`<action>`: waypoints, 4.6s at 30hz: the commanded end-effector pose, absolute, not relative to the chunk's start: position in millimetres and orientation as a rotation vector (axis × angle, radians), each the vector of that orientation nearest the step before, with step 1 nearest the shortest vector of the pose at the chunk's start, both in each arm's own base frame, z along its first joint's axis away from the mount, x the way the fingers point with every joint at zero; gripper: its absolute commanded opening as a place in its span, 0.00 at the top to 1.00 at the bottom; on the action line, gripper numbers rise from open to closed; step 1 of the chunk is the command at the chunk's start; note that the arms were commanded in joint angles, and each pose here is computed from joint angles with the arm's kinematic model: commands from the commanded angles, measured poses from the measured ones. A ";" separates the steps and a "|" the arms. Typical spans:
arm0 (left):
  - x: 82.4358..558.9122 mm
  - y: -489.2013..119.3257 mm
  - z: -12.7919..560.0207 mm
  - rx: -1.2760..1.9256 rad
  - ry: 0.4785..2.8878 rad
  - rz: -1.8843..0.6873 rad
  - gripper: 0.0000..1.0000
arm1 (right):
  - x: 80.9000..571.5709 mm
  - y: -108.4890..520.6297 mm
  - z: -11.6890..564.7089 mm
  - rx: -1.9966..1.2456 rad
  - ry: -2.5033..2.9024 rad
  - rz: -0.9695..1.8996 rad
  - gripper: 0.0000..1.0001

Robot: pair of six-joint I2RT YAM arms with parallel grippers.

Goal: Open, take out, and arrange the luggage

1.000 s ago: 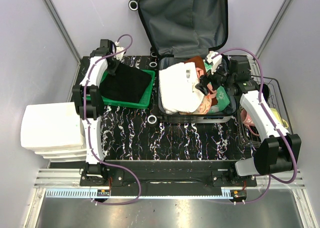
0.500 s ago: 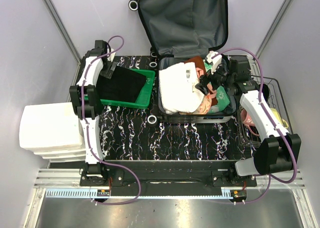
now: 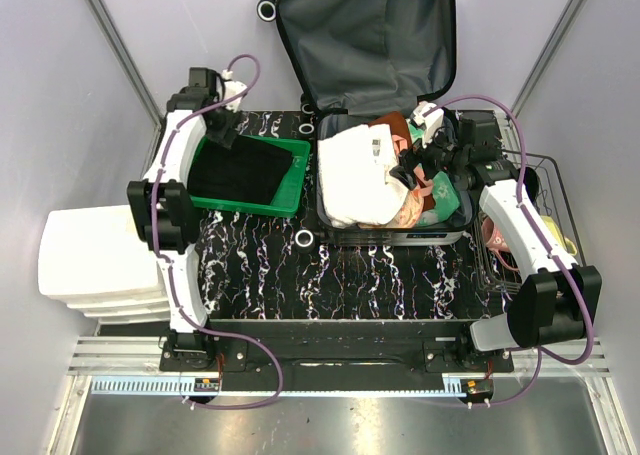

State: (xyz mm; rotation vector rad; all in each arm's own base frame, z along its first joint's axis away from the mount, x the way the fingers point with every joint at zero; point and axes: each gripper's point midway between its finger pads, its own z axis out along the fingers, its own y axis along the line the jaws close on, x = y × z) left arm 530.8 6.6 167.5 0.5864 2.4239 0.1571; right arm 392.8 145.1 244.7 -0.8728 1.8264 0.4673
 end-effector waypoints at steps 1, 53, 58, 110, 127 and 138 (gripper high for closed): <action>528.6 -7.2 139.3 0.612 2.495 0.193 0.39 | 395.2 150.3 266.4 -0.874 1.763 0.474 0.00; 447.8 -162.3 243.4 0.842 2.191 -0.534 0.32 | 465.3 162.7 207.1 -0.391 2.187 0.549 0.02; 451.1 -161.7 245.4 0.830 2.187 -0.519 0.32 | 475.4 175.2 199.5 -0.342 2.221 0.644 0.05; 452.9 -168.1 233.5 0.795 2.221 -0.579 0.32 | 471.9 225.9 205.0 -0.474 2.235 0.465 0.38; 455.5 -234.4 249.5 1.028 1.951 -0.801 0.29 | 466.1 209.8 186.6 -0.612 2.239 0.370 1.00; 440.2 -262.5 238.6 1.111 1.859 -0.795 0.30 | 497.9 115.0 223.5 -0.343 2.152 0.210 1.00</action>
